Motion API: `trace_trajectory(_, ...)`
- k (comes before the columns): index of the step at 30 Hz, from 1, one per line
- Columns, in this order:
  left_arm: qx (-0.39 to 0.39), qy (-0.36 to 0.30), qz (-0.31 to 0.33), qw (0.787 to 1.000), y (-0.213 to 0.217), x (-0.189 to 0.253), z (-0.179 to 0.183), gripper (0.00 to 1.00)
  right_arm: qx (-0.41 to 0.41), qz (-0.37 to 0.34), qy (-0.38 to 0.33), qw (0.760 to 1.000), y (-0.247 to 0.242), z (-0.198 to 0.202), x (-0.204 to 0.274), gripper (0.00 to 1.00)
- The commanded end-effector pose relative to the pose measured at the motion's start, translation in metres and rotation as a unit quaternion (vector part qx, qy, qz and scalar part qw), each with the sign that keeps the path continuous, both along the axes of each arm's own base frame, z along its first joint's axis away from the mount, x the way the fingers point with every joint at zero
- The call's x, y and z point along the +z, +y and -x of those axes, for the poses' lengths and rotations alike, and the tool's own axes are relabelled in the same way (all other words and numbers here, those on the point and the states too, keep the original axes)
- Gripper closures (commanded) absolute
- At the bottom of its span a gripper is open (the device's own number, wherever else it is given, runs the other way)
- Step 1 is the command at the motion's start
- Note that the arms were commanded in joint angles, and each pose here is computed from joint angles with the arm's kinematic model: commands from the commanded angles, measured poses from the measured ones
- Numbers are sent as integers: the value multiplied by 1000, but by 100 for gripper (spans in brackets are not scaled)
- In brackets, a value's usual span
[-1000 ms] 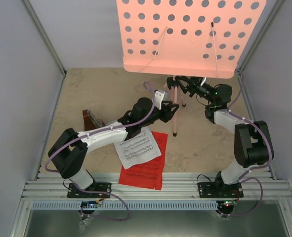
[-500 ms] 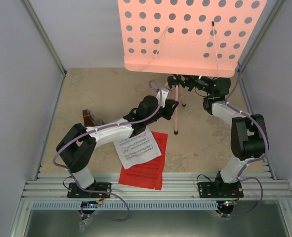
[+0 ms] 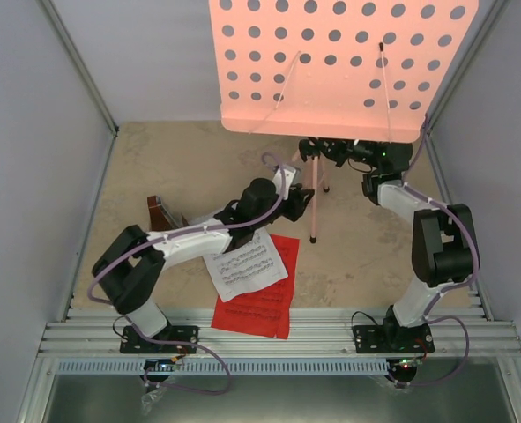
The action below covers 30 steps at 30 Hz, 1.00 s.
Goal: Pack up the instrument practice props
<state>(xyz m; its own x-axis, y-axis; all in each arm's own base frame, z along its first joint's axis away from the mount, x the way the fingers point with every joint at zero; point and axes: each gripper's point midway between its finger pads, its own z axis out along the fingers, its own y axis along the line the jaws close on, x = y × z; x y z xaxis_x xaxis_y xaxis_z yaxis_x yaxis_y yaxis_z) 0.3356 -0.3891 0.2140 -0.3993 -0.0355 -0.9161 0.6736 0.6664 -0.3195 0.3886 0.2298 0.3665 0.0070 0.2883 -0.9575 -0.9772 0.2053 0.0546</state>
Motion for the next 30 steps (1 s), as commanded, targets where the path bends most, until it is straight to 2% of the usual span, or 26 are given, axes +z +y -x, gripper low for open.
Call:
trace_trajectory(1, -9, -73, 47, 996, 20, 54, 18, 49, 11, -13, 2, 1000, -1, 24, 19, 99)
trace_trajectory(6, 4, -126, 61, 990, 42, 83, 30, 7, 3, -17, -5, 1000, -5, 38, 27, 100)
trace_trajectory(7, 1, -133, 56, 990, 40, 85, 30, 2, 2, -17, -6, 1000, -6, 40, 28, 100)
trace_trajectory(12, -67, -148, 37, 986, 8, 90, 31, 1, -7, -18, -5, 1000, -9, 49, 31, 99)
trace_trajectory(20, -37, -168, 31, 985, -3, 85, 7, 1, -12, -14, -1, 1000, -11, 58, 30, 99)
trace_trajectory(27, -81, -179, 39, 980, -26, 81, 7, 1, -12, -20, 5, 1000, -9, 63, 29, 99)
trace_trajectory(30, -85, -184, 44, 978, -30, 83, 5, 10, -11, -22, 4, 1000, -8, 65, 32, 100)
